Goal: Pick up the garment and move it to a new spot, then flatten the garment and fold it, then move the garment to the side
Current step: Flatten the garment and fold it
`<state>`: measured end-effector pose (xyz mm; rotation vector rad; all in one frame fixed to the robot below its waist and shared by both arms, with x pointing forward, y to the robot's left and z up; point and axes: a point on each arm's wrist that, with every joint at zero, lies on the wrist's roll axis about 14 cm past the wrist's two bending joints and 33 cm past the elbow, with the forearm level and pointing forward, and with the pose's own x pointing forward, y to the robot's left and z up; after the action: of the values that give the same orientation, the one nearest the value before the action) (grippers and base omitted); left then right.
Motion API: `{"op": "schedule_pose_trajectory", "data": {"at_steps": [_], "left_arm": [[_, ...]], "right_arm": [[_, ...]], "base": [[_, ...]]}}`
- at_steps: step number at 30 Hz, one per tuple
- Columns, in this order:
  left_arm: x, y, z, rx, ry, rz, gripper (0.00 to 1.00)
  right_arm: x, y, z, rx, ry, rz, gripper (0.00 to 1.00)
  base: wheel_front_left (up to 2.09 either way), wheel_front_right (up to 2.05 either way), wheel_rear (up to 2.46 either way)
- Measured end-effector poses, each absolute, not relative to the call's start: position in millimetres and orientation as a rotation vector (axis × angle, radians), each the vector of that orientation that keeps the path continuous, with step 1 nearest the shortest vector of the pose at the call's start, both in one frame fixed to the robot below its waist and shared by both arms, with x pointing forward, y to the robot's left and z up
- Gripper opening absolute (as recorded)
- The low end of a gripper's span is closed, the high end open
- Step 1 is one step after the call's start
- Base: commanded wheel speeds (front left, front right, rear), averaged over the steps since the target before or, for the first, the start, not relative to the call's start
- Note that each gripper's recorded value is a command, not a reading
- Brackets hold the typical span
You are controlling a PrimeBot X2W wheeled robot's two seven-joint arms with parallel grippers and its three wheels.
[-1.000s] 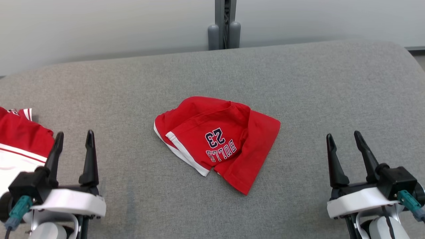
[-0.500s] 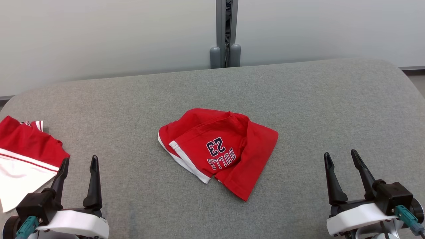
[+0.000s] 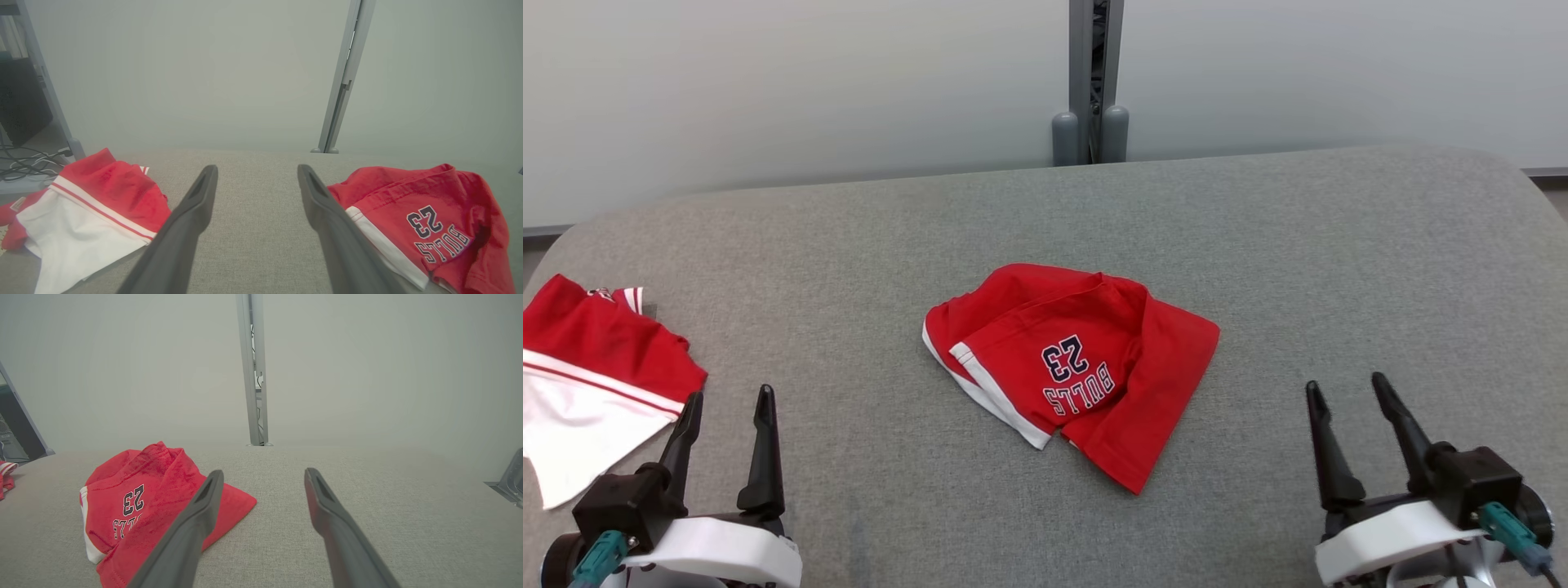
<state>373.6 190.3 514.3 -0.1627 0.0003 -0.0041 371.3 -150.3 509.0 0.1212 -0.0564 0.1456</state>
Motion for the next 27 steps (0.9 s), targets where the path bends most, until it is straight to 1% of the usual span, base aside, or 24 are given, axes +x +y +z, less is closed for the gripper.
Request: {"op": "schedule_pose_trajectory", "data": {"at_steps": [4, 11, 19, 23, 27], "left_arm": [[374.0, 190.3, 513.5, -0.171, 0.006, 0.001, 1.0], [384.7, 185.3, 505.8, -0.203, 0.031, 0.003, 1.0], [397.5, 188.7, 491.6, -0.231, 0.048, 0.029, 1.0], [398.7, 197.2, 481.7, -0.24, 0.062, 0.06, 1.0], [395.9, 211.2, 469.6, -0.242, 0.085, 0.103, 1.0]], "right_arm": [[378.5, -120.3, 506.2, 0.106, -0.016, 0.237, 1.0], [395.8, -52.0, 496.5, 0.021, 0.085, 0.498, 1.0], [407.6, 11.9, 462.3, -0.119, 0.23, 0.784, 1.0], [413.4, 31.7, 441.0, -0.176, 0.294, 0.878, 1.0], [419.8, 44.6, 419.1, -0.217, 0.356, 0.938, 1.0]], "base": [[0.0, 0.0, 0.0], [0.0, 0.0, 0.0], [0.0, 0.0, 0.0], [0.0, 0.0, 0.0], [0.0, 0.0, 0.0]]}}
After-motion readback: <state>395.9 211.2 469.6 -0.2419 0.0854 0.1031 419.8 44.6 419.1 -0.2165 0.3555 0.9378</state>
